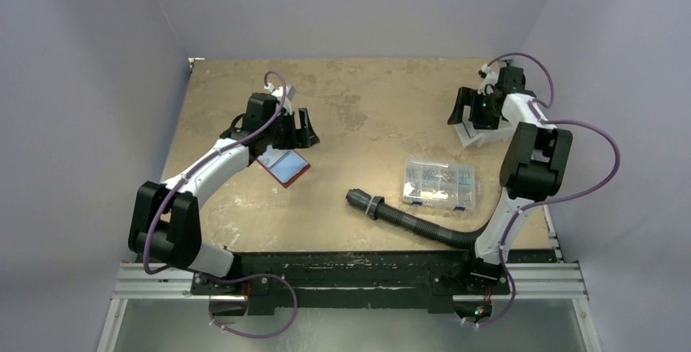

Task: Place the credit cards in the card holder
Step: Pick up the credit card from the storage box.

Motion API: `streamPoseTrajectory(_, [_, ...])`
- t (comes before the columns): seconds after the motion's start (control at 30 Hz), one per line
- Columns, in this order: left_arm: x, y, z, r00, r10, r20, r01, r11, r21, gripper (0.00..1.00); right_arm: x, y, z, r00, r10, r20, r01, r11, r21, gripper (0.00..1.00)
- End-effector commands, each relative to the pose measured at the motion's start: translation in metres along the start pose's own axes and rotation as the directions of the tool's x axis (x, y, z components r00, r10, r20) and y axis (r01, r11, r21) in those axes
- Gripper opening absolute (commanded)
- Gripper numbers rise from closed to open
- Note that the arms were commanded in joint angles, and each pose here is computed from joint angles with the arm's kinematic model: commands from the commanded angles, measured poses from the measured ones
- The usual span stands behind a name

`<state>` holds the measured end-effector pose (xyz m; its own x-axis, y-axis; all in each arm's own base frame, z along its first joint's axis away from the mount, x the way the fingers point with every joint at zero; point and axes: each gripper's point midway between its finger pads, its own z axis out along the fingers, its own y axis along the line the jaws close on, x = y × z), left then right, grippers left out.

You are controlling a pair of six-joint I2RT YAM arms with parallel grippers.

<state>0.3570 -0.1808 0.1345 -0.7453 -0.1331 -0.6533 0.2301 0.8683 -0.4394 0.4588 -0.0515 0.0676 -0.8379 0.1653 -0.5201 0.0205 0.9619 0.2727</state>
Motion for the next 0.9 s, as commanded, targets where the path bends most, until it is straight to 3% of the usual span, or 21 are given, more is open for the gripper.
streamPoseTrajectory(0.0, [-0.014, -0.006, 0.001, 0.999, 0.03, 0.041, -0.03, 0.999, 0.009, 0.74, -0.007, 0.01, -0.001, 0.999, -0.024, 0.032, 0.026, 0.997, -0.069, 0.97])
streamPoseTrajectory(0.33, [-0.011, -0.007, 0.004, 0.999, 0.021, 0.029, -0.022, 0.999, 0.026, 0.74, -0.01, 0.018, -0.011, 0.998, -0.021, 0.062, 0.027, 0.996, -0.09, 0.87])
streamPoseTrajectory(0.5, [-0.01, -0.009, 0.005, 0.999, 0.018, 0.027, -0.019, 0.999, 0.035, 0.73, -0.011, 0.022, -0.016, 0.997, -0.023, 0.073, 0.03, 0.995, -0.099, 0.74])
streamPoseTrajectory(0.87, [-0.008, -0.009, 0.006, 1.0, 0.016, 0.021, -0.017, 0.999, 0.04, 0.73, -0.014, 0.027, -0.023, 0.996, -0.019, 0.086, 0.029, 0.993, -0.116, 0.68])
